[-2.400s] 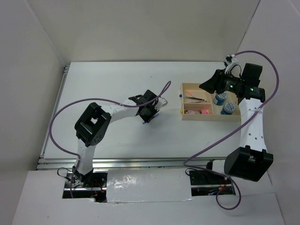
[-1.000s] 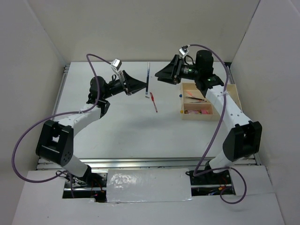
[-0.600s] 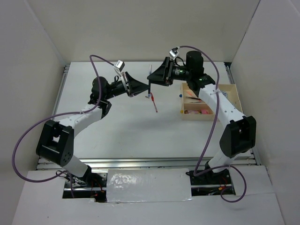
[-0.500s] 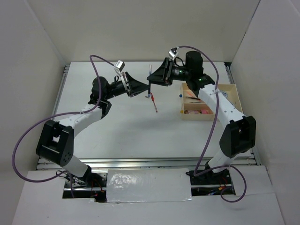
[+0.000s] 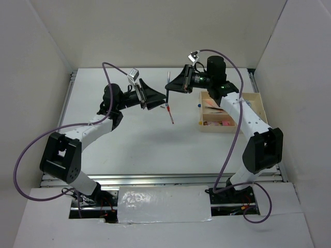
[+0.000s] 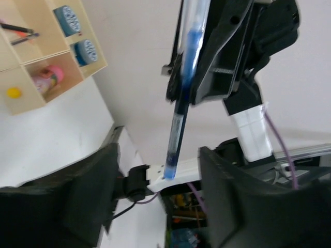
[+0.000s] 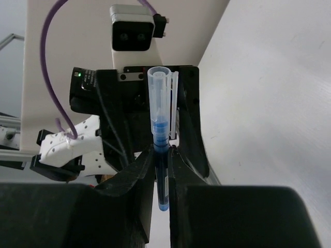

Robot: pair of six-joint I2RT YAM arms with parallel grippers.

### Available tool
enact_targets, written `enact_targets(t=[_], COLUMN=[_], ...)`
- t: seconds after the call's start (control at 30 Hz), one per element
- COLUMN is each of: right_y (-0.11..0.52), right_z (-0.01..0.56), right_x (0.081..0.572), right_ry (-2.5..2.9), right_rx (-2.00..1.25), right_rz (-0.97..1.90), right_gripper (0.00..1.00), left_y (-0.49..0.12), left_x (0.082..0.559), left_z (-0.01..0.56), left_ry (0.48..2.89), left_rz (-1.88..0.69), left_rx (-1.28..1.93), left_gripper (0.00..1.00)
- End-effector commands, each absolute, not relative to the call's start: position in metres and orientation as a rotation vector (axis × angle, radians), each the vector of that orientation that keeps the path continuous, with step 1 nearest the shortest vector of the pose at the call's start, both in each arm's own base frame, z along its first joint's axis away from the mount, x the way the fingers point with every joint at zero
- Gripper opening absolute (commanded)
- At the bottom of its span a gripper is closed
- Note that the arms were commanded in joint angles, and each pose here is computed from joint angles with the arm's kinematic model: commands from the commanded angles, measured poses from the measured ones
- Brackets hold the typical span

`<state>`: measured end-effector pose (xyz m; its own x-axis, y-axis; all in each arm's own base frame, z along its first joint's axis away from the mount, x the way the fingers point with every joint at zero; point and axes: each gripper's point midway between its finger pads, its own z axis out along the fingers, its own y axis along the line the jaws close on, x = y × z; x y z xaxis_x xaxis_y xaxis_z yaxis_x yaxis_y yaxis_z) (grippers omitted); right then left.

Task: Sort the stationery into containers
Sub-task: Place the pen in the storage box.

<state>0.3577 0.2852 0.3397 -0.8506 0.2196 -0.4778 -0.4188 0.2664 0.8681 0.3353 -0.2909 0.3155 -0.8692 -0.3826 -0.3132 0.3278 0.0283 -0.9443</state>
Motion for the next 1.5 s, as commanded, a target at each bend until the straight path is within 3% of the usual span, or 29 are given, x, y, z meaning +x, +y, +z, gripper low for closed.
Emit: enact_targets(t=[0.0, 0.03, 0.1, 0.17, 0.2, 0.33, 0.47, 0.7, 1.2, 1.3, 1.47], right_y=[0.26, 0.252, 0.223, 0.197, 0.183, 0.112, 0.051, 0.02, 0.026, 0.026, 0.025], right_z=[0.366, 0.366, 0.367, 0.349, 0.367, 0.335, 0.272, 0.196, 0.107, 0.093, 0.073], right_x=[0.365, 0.369, 0.38, 0.388, 0.397, 0.432, 0.451, 0.461, 0.501, 0.503, 0.506], right_ry=[1.94, 1.93, 1.938, 1.991, 1.951, 1.944, 1.974, 1.985, 1.965, 1.981, 2.019], right_rx=[-0.222, -0.241, -0.223, -0.275, -0.33, -0.741, -1.114, -1.441, -1.699, -1.723, -1.739], right_rz=[1.556, 1.513, 1.435, 1.301, 1.205, 0.553, -0.012, -0.214, -0.352, -0.372, -0.399], right_gripper=[0.0, 0.0, 0.0, 0.0, 0.0, 0.0, 0.0, 0.01, 0.03, 0.09, 0.37], left_y=[-0.281, -0.277, -0.266, -0.24, -0.232, -0.203, -0.205, -0.213, -0.208, -0.206, -0.202], left_x=[0.339, 0.343, 0.351, 0.368, 0.373, 0.392, 0.38, 0.379, 0.385, 0.392, 0.413], left_z=[0.325, 0.321, 0.315, 0.303, 0.297, 0.27, 0.242, 0.221, 0.208, 0.204, 0.201], left_ry=[1.81, 1.841, 1.858, 1.909, 1.937, 2.075, 2.175, 2.237, 2.27, 2.295, 2.313], left_rz=[-1.821, -1.8, -1.727, -1.613, -1.566, -1.206, -1.112, -0.988, -0.92, -0.875, -0.685], left_rx=[0.018, 0.001, 0.017, -0.011, -0.013, 0.188, 0.318, 0.39, 0.279, 0.261, 0.23], left_gripper=[0.82, 0.94, 0.99, 0.99, 0.99, 0.99, 0.99, 0.99, 0.99, 0.99, 0.99])
